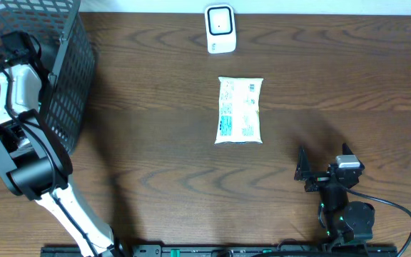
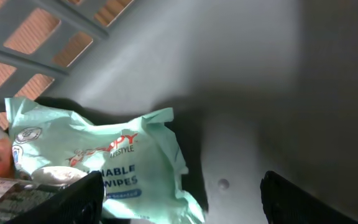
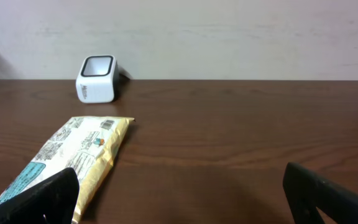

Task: Scan the item barcode
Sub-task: 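Grasp the mint-green snack bag in the basket with the left gripper, then carry the green bag toward the scanner with the left gripper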

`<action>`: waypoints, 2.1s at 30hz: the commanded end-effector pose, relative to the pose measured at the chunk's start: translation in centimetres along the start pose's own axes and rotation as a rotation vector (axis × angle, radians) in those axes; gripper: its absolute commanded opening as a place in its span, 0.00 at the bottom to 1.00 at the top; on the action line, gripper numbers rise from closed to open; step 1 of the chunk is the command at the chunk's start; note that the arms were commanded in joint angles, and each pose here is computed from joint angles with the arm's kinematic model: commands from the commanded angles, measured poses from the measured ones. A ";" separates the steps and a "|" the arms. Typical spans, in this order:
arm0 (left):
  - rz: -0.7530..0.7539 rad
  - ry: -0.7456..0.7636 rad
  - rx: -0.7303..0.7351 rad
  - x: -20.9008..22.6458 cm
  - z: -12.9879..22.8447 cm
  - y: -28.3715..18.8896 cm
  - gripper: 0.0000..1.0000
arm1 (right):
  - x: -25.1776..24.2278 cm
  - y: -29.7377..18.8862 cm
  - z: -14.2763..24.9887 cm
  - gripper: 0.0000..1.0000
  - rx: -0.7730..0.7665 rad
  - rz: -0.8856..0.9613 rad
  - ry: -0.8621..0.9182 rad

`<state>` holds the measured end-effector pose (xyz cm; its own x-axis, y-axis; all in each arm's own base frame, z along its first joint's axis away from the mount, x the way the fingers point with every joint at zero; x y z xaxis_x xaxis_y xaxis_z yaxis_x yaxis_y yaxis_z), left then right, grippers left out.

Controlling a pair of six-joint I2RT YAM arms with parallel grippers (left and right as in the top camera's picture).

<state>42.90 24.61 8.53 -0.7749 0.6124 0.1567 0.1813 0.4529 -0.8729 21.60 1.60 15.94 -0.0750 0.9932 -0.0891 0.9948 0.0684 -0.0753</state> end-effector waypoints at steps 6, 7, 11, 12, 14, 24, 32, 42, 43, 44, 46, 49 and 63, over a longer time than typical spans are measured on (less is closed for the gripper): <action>-0.063 -0.044 0.046 2.7 0.4 2.1 0.79 | -0.1 0.0 0.1 0.99 0.000 0.005 0.010; -0.066 -0.051 0.049 2.9 0.4 2.2 0.79 | -0.1 0.0 0.1 0.99 0.000 0.005 0.010; -0.074 -0.058 0.061 3.5 0.6 2.3 0.79 | -0.1 0.0 0.1 0.99 0.000 0.005 0.010; -0.076 -0.057 0.066 3.6 0.7 2.4 0.79 | -0.1 0.0 0.1 0.99 0.000 0.005 0.010; -0.074 -0.054 0.076 3.6 0.9 2.4 0.79 | -0.1 0.0 0.1 0.99 0.000 0.005 0.010; 0.001 -0.050 0.149 2.5 3.4 3.6 0.69 | -0.1 0.0 0.1 0.99 0.000 0.005 0.010; 0.005 -0.035 0.209 2.4 5.1 4.5 0.20 | -0.1 0.0 0.1 0.99 0.000 0.005 0.010; 0.181 -0.080 0.133 1.1 2.2 -1.0 0.07 | -0.1 0.0 0.1 0.99 0.000 0.005 0.010; 0.196 -0.098 0.107 1.2 1.5 -2.1 0.08 | -0.1 0.0 0.1 0.99 0.000 0.005 0.010; 0.218 -0.116 0.072 1.3 0.7 -3.6 0.07 | -0.1 0.0 0.1 0.99 0.000 0.005 0.010; 0.254 -0.155 -0.005 1.8 -1.0 -6.7 0.07 | -0.1 0.0 0.1 0.99 0.000 0.005 0.011; 0.306 -0.221 -0.126 2.8 -3.2 -11.8 0.08 | -0.1 0.0 0.1 0.99 0.000 0.005 0.010; 0.835 -0.314 -0.416 4.4 -4.2 -32.9 0.07 | -0.1 0.0 0.1 0.99 0.000 0.005 0.011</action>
<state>36.58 18.13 36.10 -0.5786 0.6563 -0.4842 0.7953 0.3223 -0.5135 21.60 1.60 15.94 -0.0750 0.9932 -0.0891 0.9948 0.0684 -0.0753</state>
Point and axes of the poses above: each gripper's point midway between its finger pads, its own y axis out along the fingers, its own x axis along the line the jaws close on, z = x × y, the point moved 3 cm from there along -y, back along the fingers, and after that the axes turned 7 degrees about -y, right-handed, at the moved point
